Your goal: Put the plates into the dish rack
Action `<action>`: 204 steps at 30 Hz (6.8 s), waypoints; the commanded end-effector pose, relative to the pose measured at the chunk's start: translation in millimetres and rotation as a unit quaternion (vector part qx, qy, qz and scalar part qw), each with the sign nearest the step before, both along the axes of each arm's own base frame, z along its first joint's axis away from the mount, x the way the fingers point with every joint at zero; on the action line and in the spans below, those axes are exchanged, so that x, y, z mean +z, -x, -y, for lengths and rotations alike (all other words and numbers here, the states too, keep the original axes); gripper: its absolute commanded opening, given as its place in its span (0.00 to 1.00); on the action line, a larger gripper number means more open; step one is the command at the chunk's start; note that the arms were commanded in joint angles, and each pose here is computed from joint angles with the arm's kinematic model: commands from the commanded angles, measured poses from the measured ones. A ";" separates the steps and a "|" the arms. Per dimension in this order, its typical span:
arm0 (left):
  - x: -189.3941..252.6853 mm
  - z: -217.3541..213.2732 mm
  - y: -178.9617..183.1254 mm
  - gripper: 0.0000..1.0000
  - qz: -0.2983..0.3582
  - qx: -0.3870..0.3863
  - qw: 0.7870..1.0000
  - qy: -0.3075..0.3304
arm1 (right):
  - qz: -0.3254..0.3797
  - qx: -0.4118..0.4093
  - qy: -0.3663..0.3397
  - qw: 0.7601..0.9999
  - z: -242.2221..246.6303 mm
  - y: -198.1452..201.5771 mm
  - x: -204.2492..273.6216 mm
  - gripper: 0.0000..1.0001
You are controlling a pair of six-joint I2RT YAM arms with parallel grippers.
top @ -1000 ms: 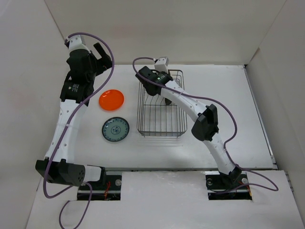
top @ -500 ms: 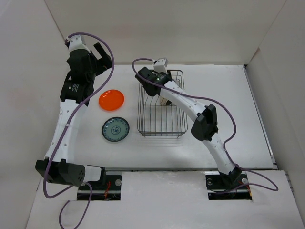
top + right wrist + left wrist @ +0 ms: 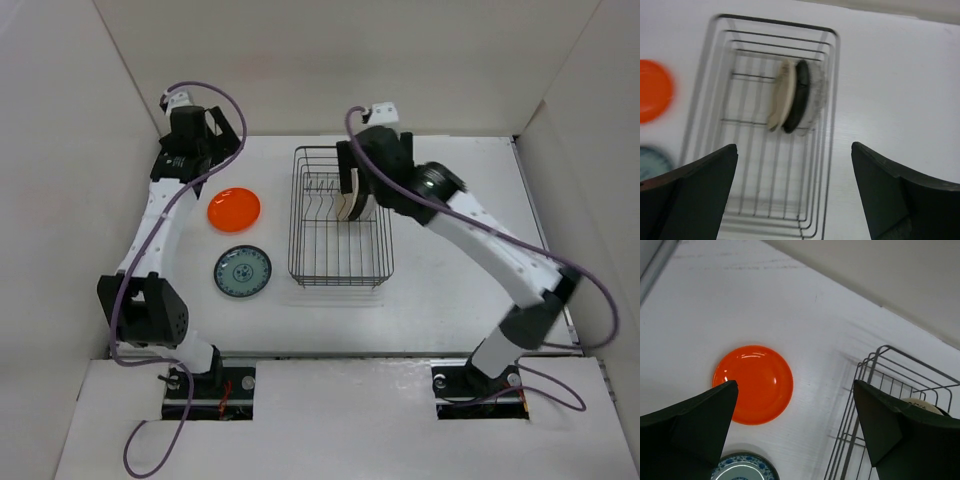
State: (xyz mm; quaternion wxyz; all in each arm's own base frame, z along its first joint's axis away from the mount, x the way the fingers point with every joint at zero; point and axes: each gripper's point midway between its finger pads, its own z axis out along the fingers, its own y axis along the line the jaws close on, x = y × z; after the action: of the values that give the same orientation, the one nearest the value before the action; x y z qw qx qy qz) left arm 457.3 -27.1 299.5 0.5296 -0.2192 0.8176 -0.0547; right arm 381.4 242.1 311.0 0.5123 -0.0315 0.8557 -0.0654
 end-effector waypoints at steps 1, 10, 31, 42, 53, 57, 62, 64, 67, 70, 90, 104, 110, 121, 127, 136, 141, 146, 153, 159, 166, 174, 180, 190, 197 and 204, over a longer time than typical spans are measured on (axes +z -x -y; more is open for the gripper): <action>-23.0 -28.1 3.5 1.00 -0.023 0.008 0.997 0.070 | 0.069 0.207 -0.138 0.966 -41.6 35.4 73.1 1.00; -150.2 -39.8 29.6 1.00 -0.132 -0.006 0.971 0.198 | 0.119 0.304 -0.178 0.928 -31.8 79.2 105.7 1.00; -256.3 -37.7 27.3 0.63 -0.179 0.066 0.943 0.271 | 0.143 0.330 -0.196 0.912 -14.0 91.7 109.1 1.00; -276.6 -42.6 31.6 0.31 -0.201 0.096 0.936 0.272 | 0.142 0.291 -0.201 0.925 4.0 85.0 112.4 1.00; -285.7 -41.4 26.4 0.00 -0.218 0.104 0.928 0.284 | 0.136 0.288 -0.205 0.925 8.7 82.0 110.3 1.00; -247.6 -50.9 16.6 0.00 -0.182 0.097 0.945 0.254 | 0.138 0.295 -0.221 0.919 8.5 82.1 111.6 0.99; -139.3 -34.7 -1.0 0.00 -0.100 0.055 0.981 0.155 | 0.160 0.357 -0.263 0.882 -4.6 81.7 118.5 0.99; -77.9 -22.3 -3.2 0.00 -0.041 0.016 0.993 0.109 | 0.165 0.392 -0.277 0.862 -9.6 87.0 124.9 0.99; -16.7 -10.0 10.2 0.00 0.022 -0.027 0.997 0.071 | 0.164 0.429 -0.282 0.843 -22.2 87.0 127.0 0.99; 29.9 11.6 29.5 0.00 0.082 -0.099 0.989 0.077 | 0.176 0.443 -0.278 0.834 -27.4 74.3 132.6 0.99; 86.0 118.8 101.6 0.00 0.202 -0.408 0.875 0.167 | 0.117 0.482 -0.322 0.806 -81.7 -4.3 95.6 0.97; 57.7 128.3 92.8 0.18 0.158 -0.422 0.866 0.219 | 0.084 0.477 -0.388 0.784 -119.8 7.1 101.9 0.00; 19.6 60.9 53.6 1.00 0.104 -0.250 0.939 0.210 | 0.099 0.228 -0.367 0.897 -74.1 -21.1 81.6 0.00; -39.9 -37.3 43.4 1.00 -0.001 0.013 0.988 0.154 | 0.041 -0.135 -0.089 0.986 -0.3 -43.3 -22.8 0.00; -43.5 -49.0 44.1 1.00 -0.008 0.028 0.989 0.148 | 0.049 -0.165 -0.064 0.983 7.2 -47.4 -30.1 0.00; -51.2 -50.4 45.7 1.00 -0.022 0.034 0.988 0.148 | 0.021 -0.140 -0.070 0.987 -17.1 -54.1 -53.7 0.00; -51.2 -50.4 45.7 1.00 -0.022 0.034 0.988 0.148 | 0.016 -0.127 -0.081 0.988 -26.0 -57.4 -57.4 0.00; -51.2 -50.4 45.7 1.00 -0.022 0.034 0.988 0.148 | 0.009 -0.116 -0.087 0.989 -42.5 -68.9 -69.9 0.00; -51.2 -50.4 45.7 1.00 -0.022 0.034 0.988 0.148 | -0.018 -0.109 -0.070 0.991 -52.3 -79.7 -104.6 0.00; -51.2 -50.4 45.7 1.00 -0.022 0.034 0.988 0.148 | -0.027 -0.107 -0.065 0.992 -54.8 -80.4 -115.0 0.00; -61.1 -51.8 47.2 1.00 -0.036 0.040 0.988 0.147 | -0.035 -0.100 -0.069 0.992 -56.6 -77.6 -116.5 0.62; -91.9 -56.8 72.2 1.00 -0.080 0.071 0.984 0.142 | 0.015 -0.082 -0.106 0.991 -44.8 -62.0 -37.9 0.75; -120.2 -55.7 135.9 1.00 -0.093 0.122 0.975 0.162 | 0.056 0.013 -0.146 0.988 -57.4 -34.9 30.0 0.87; -195.2 -34.8 194.1 0.99 -0.177 0.136 0.951 0.216 | 0.080 0.172 -0.169 0.967 -77.8 15.7 86.2 0.93; -242.6 -6.8 216.1 0.97 -0.242 0.134 0.926 0.257 | 0.106 0.244 -0.200 0.943 -76.4 45.4 112.8 0.94; -274.6 1.7 236.3 0.87 -0.272 0.158 0.904 0.290 | 0.136 0.262 -0.222 0.929 -62.6 64.4 132.8 0.97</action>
State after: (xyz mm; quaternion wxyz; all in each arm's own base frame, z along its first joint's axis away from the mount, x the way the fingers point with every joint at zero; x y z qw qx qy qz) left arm 225.6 -23.3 34.5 0.2133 -0.4750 0.8436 -0.1312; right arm 327.4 308.9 390.5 0.5664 -0.1382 0.7845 0.2113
